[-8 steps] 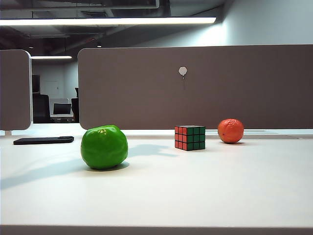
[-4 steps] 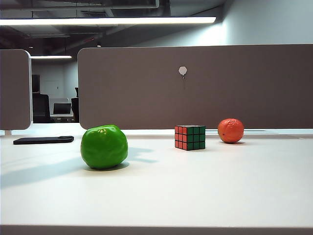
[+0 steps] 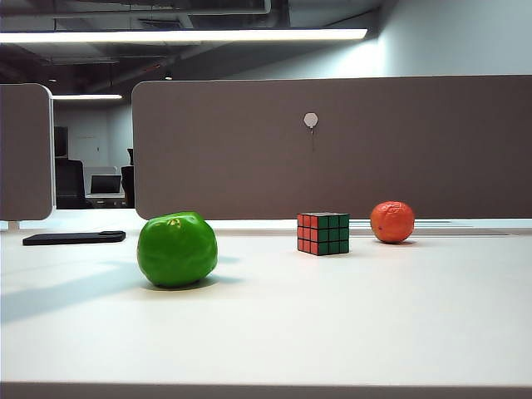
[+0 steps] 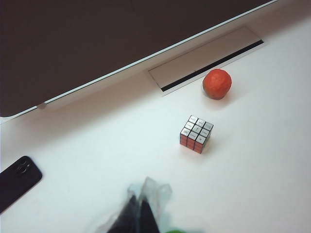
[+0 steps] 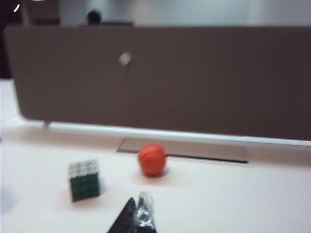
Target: Move all the fruits on the tabletop near the face of the Rubik's cube that has the color most similar to each fruit.
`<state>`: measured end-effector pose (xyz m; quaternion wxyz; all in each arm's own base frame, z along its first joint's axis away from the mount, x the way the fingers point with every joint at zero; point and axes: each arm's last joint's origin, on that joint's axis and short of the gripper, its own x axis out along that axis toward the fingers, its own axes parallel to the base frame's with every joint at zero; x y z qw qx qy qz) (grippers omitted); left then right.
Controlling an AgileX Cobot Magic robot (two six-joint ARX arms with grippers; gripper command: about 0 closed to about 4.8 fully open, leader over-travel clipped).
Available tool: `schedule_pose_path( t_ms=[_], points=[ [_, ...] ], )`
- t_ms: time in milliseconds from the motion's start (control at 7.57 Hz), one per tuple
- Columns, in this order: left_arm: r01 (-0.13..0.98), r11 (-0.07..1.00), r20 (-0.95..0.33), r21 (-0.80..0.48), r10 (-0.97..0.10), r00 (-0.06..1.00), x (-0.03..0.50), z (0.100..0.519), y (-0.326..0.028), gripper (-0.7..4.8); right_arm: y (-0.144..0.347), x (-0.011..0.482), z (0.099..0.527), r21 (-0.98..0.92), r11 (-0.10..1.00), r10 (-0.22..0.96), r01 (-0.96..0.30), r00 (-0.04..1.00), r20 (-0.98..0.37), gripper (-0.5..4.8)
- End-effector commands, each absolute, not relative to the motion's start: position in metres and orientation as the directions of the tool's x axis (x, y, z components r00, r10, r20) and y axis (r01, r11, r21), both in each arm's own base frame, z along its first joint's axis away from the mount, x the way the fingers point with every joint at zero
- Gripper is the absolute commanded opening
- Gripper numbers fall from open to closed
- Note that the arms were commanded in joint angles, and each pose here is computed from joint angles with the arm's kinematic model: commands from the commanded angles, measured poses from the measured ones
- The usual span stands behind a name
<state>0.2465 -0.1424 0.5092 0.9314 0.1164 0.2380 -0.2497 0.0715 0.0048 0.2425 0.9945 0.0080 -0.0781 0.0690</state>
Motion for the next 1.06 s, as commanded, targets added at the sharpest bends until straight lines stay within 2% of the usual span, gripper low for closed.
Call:
schedule_pose_path(
  t_ms=[132,264,529,793,925,1057],
  points=[
    [0.475,0.875,-0.463,0.091,-0.385,0.799,0.184,0.536,-0.105,-0.05,0.000,0.084,0.223,0.146,0.989,-0.033,-0.006,0.965,0.260,-0.01],
    [0.447,0.890,-0.446,0.086,-0.367,0.816,0.156,0.542,-0.088,-0.05,0.000,0.087,0.215,0.132,0.991,-0.031,-0.002,0.969,0.246,-0.01],
    [0.419,0.905,-0.434,0.077,-0.348,0.831,0.136,0.540,-0.075,-0.05,0.001,0.090,0.205,0.130,0.992,-0.025,-0.003,0.976,0.217,-0.01],
    [0.306,0.951,-0.377,-0.040,-0.298,0.877,0.079,0.476,-0.040,-0.05,0.001,0.093,0.192,0.128,0.992,-0.012,-0.011,0.984,0.179,-0.01],
    [0.243,0.965,-0.322,-0.098,-0.262,0.910,0.059,0.429,-0.027,-0.05,0.002,0.093,0.192,0.134,0.990,0.010,-0.035,0.984,0.180,-0.01],
    [0.222,0.969,-0.318,-0.105,-0.245,0.916,0.056,0.421,-0.024,-0.05,0.002,0.093,0.192,0.133,0.990,0.015,-0.040,0.984,0.180,-0.01]
  ],
)
